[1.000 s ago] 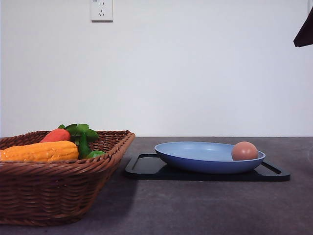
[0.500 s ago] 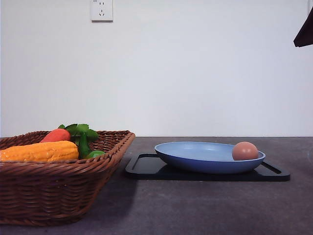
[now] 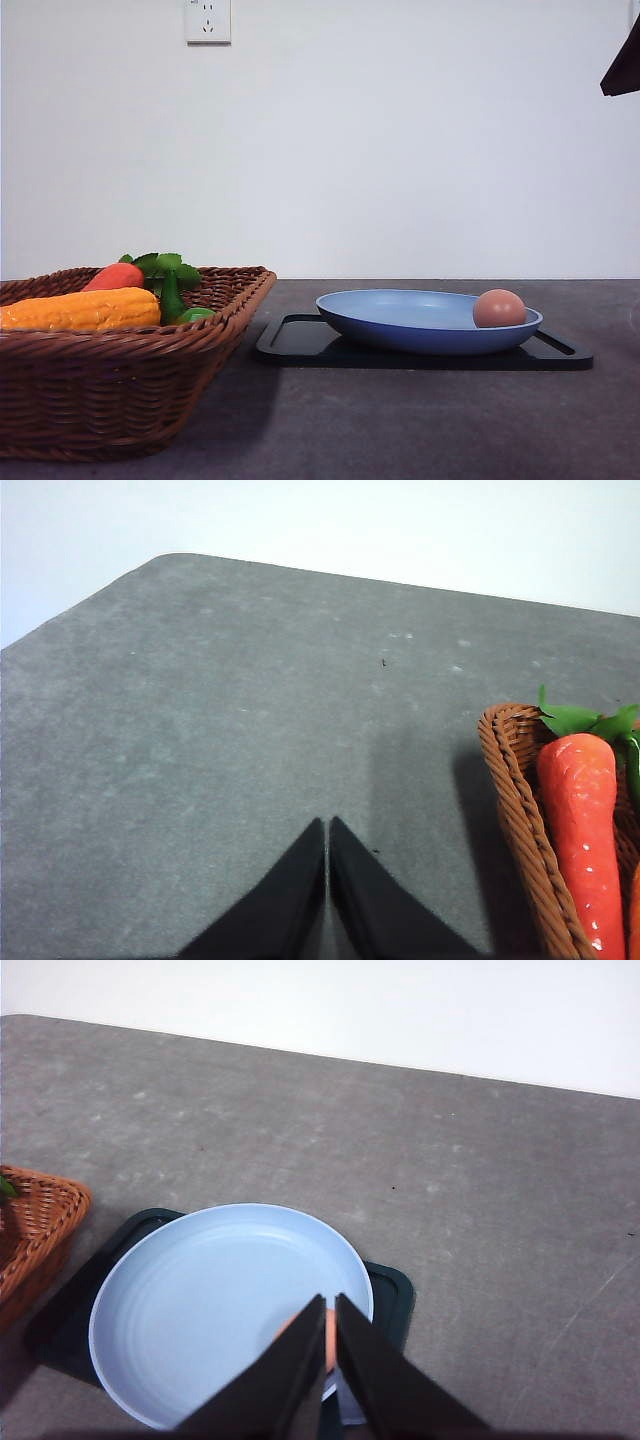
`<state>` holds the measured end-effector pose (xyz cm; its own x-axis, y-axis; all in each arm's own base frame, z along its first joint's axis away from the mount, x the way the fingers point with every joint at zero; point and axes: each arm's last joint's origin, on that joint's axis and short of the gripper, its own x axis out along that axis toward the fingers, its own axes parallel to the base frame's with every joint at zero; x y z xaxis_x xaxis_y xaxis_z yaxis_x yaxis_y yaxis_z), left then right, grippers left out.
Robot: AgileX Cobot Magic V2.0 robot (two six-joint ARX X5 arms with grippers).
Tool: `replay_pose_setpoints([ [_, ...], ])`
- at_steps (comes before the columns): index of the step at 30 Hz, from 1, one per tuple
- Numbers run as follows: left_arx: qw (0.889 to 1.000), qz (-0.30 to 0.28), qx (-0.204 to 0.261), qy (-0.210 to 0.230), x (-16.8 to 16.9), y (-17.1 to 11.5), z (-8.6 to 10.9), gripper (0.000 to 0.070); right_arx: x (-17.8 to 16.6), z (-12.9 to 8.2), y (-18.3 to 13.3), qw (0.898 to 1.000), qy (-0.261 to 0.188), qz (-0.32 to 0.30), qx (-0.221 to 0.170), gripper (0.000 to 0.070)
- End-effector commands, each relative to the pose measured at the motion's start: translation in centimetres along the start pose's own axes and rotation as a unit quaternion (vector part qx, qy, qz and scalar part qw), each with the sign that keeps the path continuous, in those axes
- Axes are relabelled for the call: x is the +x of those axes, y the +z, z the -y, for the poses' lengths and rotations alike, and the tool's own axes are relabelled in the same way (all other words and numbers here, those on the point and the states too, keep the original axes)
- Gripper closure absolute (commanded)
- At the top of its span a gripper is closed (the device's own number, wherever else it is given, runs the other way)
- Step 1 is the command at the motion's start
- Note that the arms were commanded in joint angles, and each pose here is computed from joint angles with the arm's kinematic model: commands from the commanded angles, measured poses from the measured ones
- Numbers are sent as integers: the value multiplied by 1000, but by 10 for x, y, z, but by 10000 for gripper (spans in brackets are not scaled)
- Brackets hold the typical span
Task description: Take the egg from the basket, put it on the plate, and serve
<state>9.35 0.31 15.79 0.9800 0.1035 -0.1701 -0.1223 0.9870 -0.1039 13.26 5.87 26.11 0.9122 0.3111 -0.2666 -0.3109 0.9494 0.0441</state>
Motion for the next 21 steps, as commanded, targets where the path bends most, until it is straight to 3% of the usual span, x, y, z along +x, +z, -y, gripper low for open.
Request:
replay_pose_setpoints([
  [1, 1000, -20, 1, 3, 2, -9, -1, 700, 0, -1, 2, 1000, 2, 6, -1, 700],
  [13, 1000, -20, 1, 3, 2, -9, -1, 700, 0, -1, 2, 1000, 2, 6, -3, 700],
  [18, 1000, -20, 1, 3, 2, -9, -1, 700, -17, 5, 2, 997, -38, 41, -61, 700],
  [21, 1000, -20, 1, 3, 2, -9, -1, 700, -31, 11, -3, 992, -63, 80, -69, 700],
])
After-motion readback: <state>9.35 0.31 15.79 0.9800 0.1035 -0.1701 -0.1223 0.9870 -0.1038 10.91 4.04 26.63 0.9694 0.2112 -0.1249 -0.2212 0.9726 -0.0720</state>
